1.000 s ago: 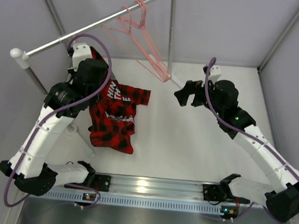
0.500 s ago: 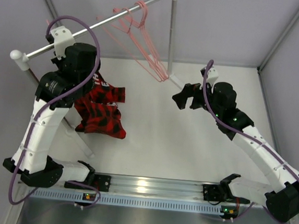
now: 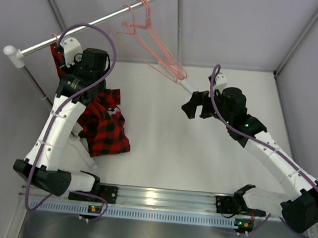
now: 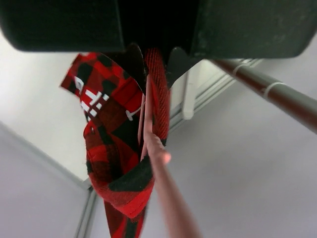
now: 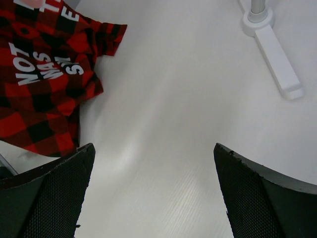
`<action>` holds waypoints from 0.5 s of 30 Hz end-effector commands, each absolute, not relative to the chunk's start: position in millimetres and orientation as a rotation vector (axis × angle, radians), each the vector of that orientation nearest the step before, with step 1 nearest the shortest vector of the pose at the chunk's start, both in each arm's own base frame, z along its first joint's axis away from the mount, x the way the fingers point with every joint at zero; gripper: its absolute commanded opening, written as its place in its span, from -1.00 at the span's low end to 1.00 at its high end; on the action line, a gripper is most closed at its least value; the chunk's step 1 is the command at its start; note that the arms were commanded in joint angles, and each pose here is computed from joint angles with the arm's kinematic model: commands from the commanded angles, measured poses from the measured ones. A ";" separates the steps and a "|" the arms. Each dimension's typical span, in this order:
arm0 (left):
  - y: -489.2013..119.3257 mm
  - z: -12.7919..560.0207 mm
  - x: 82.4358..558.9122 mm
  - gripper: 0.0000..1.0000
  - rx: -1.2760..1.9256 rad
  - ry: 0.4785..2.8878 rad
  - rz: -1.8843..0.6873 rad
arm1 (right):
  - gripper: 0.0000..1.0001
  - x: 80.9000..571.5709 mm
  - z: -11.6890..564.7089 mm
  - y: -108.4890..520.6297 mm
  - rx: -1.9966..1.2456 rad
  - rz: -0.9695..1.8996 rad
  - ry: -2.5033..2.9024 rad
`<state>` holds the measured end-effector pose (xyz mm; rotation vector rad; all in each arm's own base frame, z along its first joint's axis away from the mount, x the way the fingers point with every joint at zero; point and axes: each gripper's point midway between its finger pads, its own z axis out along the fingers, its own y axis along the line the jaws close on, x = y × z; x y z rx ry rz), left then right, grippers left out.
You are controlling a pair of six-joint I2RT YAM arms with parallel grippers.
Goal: Place the shirt on the hanger
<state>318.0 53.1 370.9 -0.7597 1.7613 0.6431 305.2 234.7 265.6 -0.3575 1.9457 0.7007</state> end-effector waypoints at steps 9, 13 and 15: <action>57.5 349.9 323.7 -1.00 -0.795 1.744 0.434 | 0.99 305.0 276.1 258.9 -0.390 0.677 1.948; 53.8 363.5 319.1 -0.66 -0.746 1.739 0.389 | 0.99 306.3 267.8 262.8 -0.392 0.654 1.969; 47.1 376.8 316.9 -0.18 -0.707 1.732 0.326 | 0.99 306.3 265.5 263.0 -0.390 0.649 1.975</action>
